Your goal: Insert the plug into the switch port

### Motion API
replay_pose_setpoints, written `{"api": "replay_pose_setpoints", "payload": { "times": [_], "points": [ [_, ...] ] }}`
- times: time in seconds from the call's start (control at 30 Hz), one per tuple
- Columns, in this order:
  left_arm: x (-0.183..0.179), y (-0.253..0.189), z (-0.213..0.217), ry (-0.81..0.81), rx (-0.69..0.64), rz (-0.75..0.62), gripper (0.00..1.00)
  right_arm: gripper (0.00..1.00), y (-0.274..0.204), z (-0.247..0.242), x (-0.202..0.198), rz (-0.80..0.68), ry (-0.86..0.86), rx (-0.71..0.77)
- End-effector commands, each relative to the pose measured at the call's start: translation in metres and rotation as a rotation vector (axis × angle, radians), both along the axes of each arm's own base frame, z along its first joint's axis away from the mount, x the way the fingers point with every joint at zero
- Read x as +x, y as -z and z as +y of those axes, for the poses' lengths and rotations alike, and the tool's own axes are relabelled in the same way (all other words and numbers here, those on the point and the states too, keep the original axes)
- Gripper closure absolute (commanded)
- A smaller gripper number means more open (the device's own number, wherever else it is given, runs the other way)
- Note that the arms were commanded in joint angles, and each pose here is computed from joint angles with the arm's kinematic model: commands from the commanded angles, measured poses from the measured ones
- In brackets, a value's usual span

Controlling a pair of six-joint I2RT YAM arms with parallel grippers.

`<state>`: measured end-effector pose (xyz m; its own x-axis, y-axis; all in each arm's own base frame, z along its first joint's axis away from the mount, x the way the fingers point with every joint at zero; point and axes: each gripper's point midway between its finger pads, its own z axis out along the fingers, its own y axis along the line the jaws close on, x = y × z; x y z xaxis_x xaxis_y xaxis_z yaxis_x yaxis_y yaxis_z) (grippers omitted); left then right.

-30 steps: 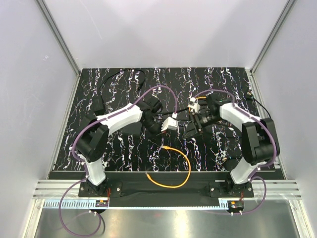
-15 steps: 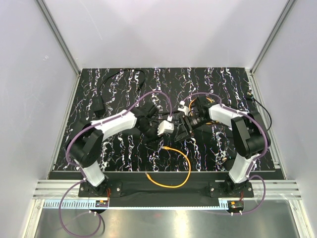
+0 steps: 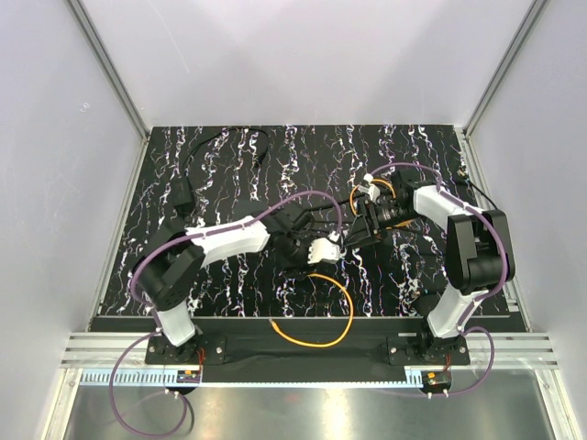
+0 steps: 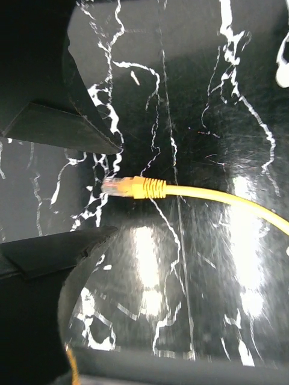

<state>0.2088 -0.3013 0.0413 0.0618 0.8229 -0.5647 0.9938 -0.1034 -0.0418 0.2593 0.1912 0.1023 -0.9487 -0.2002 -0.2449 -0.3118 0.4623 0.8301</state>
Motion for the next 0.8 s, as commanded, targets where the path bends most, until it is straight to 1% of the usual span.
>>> {"api": "replay_pose_setpoints", "payload": {
  "times": [0.0, 0.1, 0.2, 0.23, 0.33, 0.37, 0.4, 0.47, 0.57, 0.63, 0.67, 0.77],
  "points": [
    [0.017, 0.006, -0.011, 0.018, 0.008, -0.092, 0.44, 0.33, -0.018, -0.002, -0.001, -0.054, -0.021, 0.014],
    [0.016, 0.016, -0.012, 0.036, 0.047, -0.109, 0.46, 0.33, -0.018, -0.004, -0.002, -0.055, -0.021, 0.015],
    [0.014, 0.027, -0.007, 0.064, 0.092, -0.128, 0.55, 0.34, -0.017, -0.004, -0.001, -0.060, -0.021, 0.010],
    [0.013, 0.029, -0.006, 0.072, 0.106, -0.136, 0.67, 0.34, -0.016, -0.004, -0.002, -0.056, -0.019, 0.008],
    [0.011, 0.029, -0.004, 0.078, 0.115, -0.134, 0.85, 0.36, -0.012, -0.004, -0.003, -0.052, -0.015, 0.005],
    [0.010, 0.026, -0.004, 0.066, 0.109, -0.125, 0.94, 0.36, -0.012, -0.003, -0.003, -0.044, -0.016, 0.013],
    [0.010, 0.016, -0.006, 0.061, 0.086, -0.131, 0.97, 0.36, -0.012, -0.003, -0.004, -0.042, -0.017, 0.021],
    [0.007, -0.001, -0.010, 0.039, 0.043, -0.107, 1.00, 0.36, -0.013, 0.001, -0.007, -0.015, -0.022, 0.060],
    [0.007, -0.034, -0.019, 0.003, -0.033, -0.098, 1.00, 0.36, -0.014, 0.011, -0.015, 0.023, -0.047, 0.120],
    [0.012, -0.058, -0.022, -0.024, -0.089, -0.142, 1.00, 0.36, -0.015, 0.021, -0.026, 0.055, -0.089, 0.157],
    [0.015, -0.069, -0.026, -0.042, -0.126, -0.166, 1.00, 0.36, -0.021, 0.027, -0.031, 0.073, -0.106, 0.202],
    [0.016, -0.088, -0.026, -0.063, -0.175, -0.200, 1.00, 0.35, -0.030, 0.042, -0.043, 0.099, -0.175, 0.273]
  ]
}}
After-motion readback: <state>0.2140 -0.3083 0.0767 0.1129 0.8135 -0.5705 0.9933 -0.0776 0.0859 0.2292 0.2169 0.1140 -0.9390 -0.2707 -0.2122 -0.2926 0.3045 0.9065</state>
